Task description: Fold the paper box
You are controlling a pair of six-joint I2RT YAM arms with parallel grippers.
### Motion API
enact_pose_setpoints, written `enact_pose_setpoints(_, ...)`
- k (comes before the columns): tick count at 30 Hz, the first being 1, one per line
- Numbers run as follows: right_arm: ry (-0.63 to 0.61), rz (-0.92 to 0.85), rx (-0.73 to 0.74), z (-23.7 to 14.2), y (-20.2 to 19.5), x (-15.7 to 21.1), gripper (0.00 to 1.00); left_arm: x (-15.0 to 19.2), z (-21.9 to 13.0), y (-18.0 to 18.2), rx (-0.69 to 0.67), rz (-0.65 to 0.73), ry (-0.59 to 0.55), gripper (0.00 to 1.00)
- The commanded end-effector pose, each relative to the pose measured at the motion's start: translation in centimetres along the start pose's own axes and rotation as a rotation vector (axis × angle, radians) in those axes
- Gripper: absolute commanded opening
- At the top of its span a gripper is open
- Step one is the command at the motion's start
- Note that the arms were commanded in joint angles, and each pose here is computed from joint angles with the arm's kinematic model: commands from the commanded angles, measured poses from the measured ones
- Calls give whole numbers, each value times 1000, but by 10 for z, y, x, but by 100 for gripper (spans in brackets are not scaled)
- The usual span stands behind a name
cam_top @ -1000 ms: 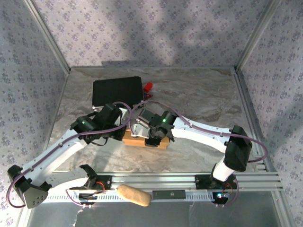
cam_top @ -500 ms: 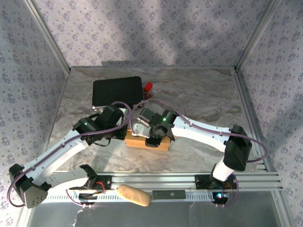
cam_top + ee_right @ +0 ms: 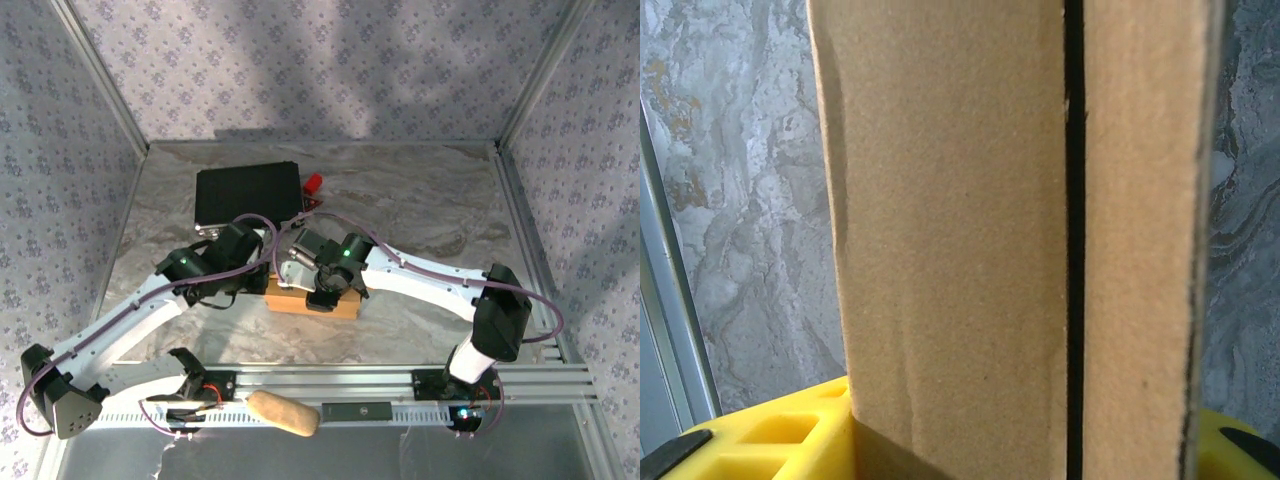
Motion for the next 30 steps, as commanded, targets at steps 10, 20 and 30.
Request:
enact_pose_setpoints(10, -26, 30, 8, 4, -6, -4, 50, 7, 0, -2, 86, -32, -36, 0)
enact_pose_setpoints(20, -10, 51, 23, 9, -11, 0, 53, 10, 9, 2, 55, -47, -70, 0)
enact_pose_setpoints(30, -51, 81, 48, -2, -18, 0, 56, 13, 15, 6, 19, -36, -98, 0)
Point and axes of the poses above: each hand's point on the last joint's axis, 136 mm out from that joint toward the fingers, its own z axis out along the fingers, its own y axis along the line the jaws close on, x = y × z, the point moved 2 cm from there along -z, back along the fingers, and after that the axes turned 14 degrees about -z, right-handed, at the moved point
